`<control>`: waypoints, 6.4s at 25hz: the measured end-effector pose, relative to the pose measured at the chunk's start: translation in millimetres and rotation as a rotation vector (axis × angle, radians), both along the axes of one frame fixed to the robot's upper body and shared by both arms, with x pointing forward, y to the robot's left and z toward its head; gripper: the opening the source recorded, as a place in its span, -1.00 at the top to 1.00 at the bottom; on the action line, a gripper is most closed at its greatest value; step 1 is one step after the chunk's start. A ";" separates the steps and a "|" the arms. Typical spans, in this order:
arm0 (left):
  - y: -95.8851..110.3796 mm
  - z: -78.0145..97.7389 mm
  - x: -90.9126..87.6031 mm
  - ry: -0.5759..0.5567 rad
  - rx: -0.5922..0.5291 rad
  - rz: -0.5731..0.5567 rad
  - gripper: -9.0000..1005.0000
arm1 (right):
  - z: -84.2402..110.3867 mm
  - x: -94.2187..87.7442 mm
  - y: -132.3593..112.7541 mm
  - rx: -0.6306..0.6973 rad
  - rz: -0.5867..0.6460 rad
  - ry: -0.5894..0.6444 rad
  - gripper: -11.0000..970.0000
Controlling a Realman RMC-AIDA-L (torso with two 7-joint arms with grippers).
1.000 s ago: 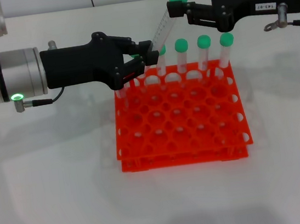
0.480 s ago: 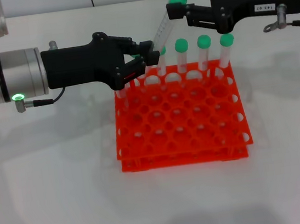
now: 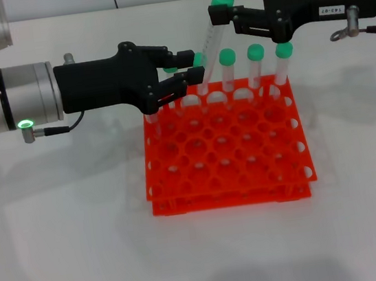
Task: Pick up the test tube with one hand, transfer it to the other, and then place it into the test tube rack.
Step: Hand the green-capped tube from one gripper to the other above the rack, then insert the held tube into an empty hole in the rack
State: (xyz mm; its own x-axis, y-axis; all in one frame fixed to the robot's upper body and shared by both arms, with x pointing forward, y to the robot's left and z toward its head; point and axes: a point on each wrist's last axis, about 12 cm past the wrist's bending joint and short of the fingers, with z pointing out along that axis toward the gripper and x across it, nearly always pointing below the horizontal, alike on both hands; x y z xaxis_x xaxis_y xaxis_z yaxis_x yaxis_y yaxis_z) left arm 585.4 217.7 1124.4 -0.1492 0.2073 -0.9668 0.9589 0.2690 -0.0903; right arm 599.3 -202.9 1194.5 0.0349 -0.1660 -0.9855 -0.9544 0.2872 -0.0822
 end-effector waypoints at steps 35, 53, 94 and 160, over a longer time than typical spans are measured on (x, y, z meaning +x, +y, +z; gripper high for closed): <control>32.0 10.7 -24.4 0.147 -0.078 0.040 -0.78 | -4.3 -3.4 -1.9 -0.003 -0.004 0.009 0.43; 107.7 20.7 -88.3 0.382 0.127 0.211 -0.77 | -14.5 -13.9 -0.7 0.002 0.008 0.045 0.43; 152.7 12.2 -98.6 0.271 0.425 0.240 -0.76 | -36.0 3.7 67.7 -0.079 -0.064 0.088 0.42; 145.0 9.4 -91.5 0.250 0.417 0.214 -0.76 | -60.5 5.7 72.1 -0.144 -0.101 0.157 0.40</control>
